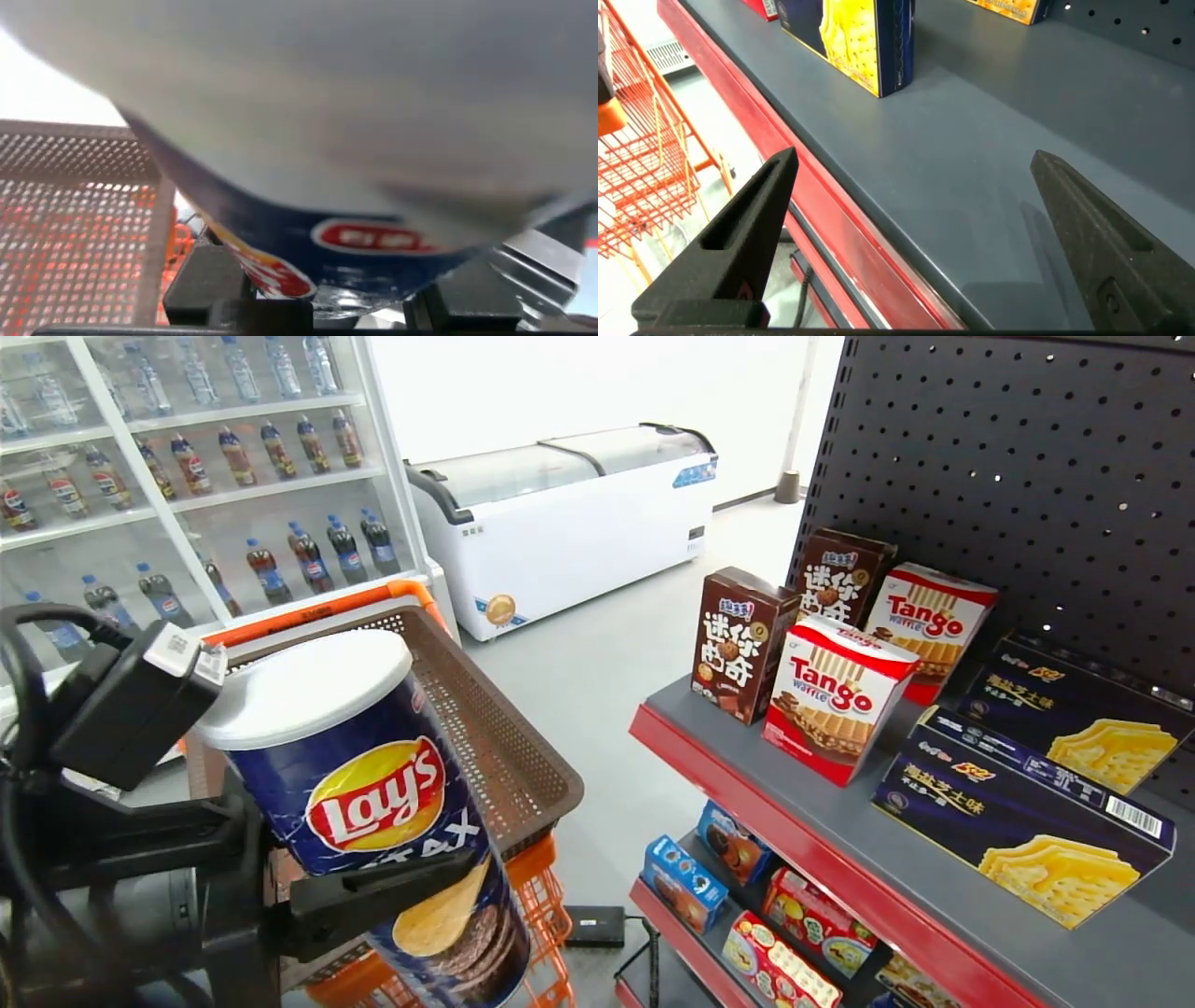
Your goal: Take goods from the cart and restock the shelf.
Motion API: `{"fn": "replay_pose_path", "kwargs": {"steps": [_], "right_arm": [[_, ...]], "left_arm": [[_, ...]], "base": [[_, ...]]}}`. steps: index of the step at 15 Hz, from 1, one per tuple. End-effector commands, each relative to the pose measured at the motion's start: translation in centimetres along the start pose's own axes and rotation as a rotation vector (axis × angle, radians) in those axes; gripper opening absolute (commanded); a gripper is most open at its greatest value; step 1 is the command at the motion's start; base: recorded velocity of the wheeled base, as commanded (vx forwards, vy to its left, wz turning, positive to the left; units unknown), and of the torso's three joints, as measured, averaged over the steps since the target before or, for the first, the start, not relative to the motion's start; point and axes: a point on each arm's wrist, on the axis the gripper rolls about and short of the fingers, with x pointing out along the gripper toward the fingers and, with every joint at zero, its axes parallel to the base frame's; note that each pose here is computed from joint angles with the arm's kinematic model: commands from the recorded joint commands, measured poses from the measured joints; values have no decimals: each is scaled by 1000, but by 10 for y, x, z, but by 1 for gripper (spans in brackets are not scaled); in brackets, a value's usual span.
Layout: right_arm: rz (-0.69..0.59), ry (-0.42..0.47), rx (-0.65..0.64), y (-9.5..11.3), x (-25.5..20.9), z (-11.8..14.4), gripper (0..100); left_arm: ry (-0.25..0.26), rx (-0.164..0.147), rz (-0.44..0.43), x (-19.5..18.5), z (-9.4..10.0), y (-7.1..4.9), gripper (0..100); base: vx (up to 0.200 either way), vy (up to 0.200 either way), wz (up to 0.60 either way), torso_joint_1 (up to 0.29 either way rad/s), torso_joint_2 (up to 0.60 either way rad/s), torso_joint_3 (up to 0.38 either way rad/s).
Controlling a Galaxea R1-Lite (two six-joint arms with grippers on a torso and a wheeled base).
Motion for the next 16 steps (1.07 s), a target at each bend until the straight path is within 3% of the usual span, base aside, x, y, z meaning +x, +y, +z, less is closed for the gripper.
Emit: {"fn": "replay_pose_path", "kwargs": {"steps": [1,3,9,12,16], "right_arm": [[1,1,0,0,0,0,100],[1,1,-2,0,0,0,100],[1,1,-2,0,0,0,100],[1,1,-2,0,0,0,100],[3,1,-2,0,0,0,100]], "left_arm": [[-17,10,-14,-5,1,-3,0],[-17,18,-31,-6,0,-5,0],[-12,46,-48,-6,-2,-5,0],[-29,68,-103,-8,0,-16,0],[-12,72,-157,-11,0,-26,0]], "base": [[0,0,0,0,0,0],[0,0,0,0,0,0],[0,0,-600,2,2,2],[0,0,-600,-1,4,4],[0,0,-600,4,5,1]]}}
